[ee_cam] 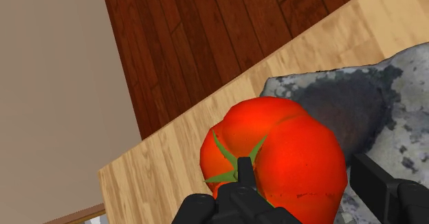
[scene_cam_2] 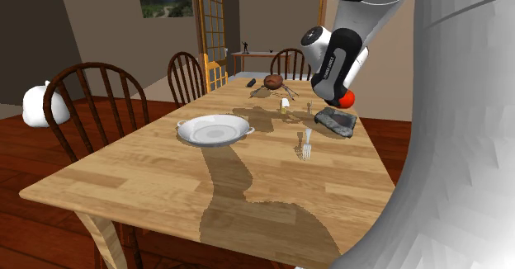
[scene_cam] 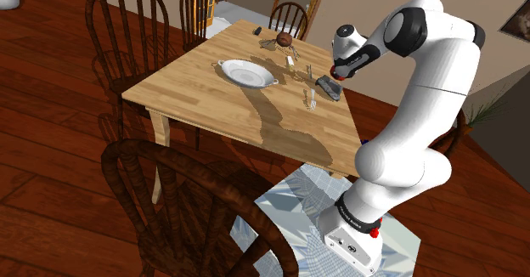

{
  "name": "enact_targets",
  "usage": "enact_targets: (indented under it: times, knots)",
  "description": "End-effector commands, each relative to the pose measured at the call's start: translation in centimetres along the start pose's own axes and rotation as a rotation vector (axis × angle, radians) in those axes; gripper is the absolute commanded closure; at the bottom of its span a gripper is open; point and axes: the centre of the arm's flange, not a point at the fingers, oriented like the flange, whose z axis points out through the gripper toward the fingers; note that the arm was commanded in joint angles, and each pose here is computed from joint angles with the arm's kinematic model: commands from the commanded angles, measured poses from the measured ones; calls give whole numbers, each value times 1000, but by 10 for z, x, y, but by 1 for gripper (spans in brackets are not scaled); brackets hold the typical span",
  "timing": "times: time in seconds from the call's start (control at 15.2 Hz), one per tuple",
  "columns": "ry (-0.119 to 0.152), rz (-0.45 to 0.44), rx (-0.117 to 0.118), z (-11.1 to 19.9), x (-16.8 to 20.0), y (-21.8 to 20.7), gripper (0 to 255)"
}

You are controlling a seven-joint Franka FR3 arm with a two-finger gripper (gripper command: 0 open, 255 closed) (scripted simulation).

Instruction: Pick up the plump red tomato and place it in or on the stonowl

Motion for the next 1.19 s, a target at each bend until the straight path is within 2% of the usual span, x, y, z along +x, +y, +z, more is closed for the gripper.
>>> enact_targets:
  times: [0.0, 0.07, 0.4, 0.66, 1.12]
  knots:
    - [0, 0, 0, 0, 0, 0, 255]
    - [0, 0, 0, 0, 0, 0, 0]
    - [0, 0, 0, 0, 0, 0, 0]
    - [0, 0, 0, -50, 0, 0, 0]
    - [0, 0, 0, -50, 0, 0, 0]
